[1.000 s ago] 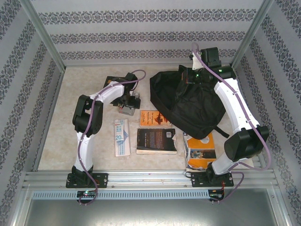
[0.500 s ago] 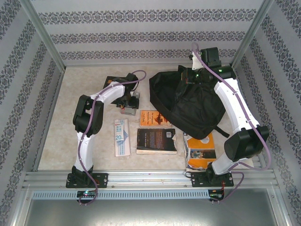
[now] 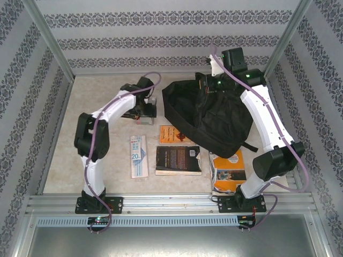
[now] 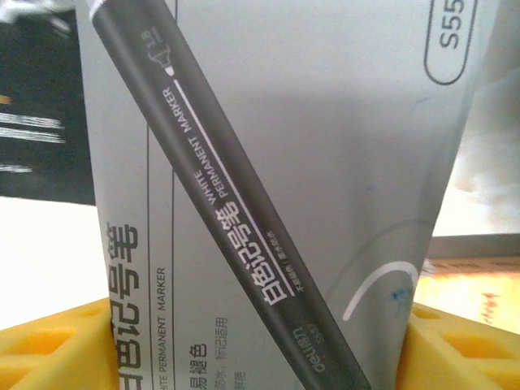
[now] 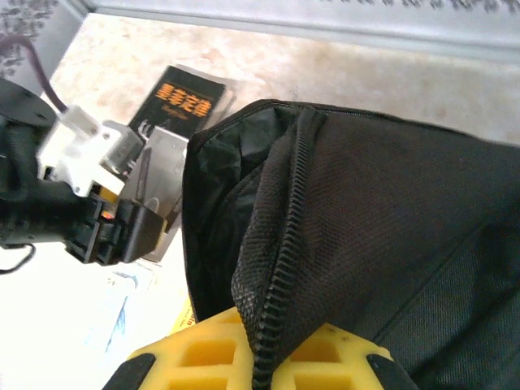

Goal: Pack the student bag

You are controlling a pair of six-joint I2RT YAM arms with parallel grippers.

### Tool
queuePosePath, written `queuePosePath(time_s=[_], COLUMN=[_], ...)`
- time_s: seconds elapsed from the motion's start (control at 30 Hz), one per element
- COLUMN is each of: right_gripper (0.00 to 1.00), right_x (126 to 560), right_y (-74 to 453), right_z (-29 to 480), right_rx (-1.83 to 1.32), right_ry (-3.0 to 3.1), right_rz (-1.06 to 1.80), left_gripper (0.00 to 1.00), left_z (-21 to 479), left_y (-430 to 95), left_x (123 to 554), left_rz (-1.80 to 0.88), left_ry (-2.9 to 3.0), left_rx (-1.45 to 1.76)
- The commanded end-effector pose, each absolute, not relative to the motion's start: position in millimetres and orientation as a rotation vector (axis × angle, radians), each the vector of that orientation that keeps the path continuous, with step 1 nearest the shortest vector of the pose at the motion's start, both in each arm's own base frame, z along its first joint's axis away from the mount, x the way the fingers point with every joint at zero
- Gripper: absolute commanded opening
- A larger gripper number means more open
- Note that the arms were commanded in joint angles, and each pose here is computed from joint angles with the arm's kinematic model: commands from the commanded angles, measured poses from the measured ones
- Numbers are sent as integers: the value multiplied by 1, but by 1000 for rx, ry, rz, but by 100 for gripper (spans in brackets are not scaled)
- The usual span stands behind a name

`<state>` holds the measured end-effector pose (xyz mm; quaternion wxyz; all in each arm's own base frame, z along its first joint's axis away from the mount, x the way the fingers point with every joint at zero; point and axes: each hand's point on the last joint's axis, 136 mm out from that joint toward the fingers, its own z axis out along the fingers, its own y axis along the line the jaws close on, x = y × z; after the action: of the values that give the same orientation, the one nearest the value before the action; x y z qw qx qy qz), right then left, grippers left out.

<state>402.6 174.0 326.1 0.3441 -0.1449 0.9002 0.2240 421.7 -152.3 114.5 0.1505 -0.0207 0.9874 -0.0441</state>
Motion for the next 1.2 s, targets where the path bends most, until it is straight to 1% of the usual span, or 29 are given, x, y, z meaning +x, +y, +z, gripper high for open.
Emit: queuePosePath(time_s=[0.0, 0.07, 0.2, 0.27, 0.43, 0.53, 0.63, 0.8, 1.0, 1.17], right_gripper=[0, 0, 0, 0, 0, 0, 0, 0, 0, 0], right_x=[400, 394, 390, 385, 363, 349, 340, 329, 316, 310], right_y=[194, 204, 206, 207, 208, 211, 212, 210, 204, 202], right_z=[376, 379, 368, 356, 329, 322, 323, 335, 347, 346], right_rx=[-584, -707, -903, -979, -1104, -1098, -1013, -813, -677, -645], right_ry=[2148, 2095, 2066, 2073, 2088, 2078, 2061, 2020, 1980, 1970], right_rz=[558, 529, 267, 203, 181, 233, 310, 529, 761, 840], left_gripper=[74, 74, 75, 75, 74, 74, 74, 73, 72, 71], left_z=[170, 190, 230, 246, 277, 289, 287, 254, 228, 212], left_y=[-127, -119, -108, -105, -111, -127, -155, -207, -242, -274], left_x=[410, 401, 378, 367, 344, 338, 333, 331, 339, 339], left_rz=[-126, -119, -143, -162, -288, -375, -504, -770, -889, -928], left_ry=[2729, 2681, 2583, 2551, 2494, 2482, 2495, 2536, 2559, 2614], left_rx=[-166, -177, -183, -182, -163, -125, -96, -125, -146, -118])
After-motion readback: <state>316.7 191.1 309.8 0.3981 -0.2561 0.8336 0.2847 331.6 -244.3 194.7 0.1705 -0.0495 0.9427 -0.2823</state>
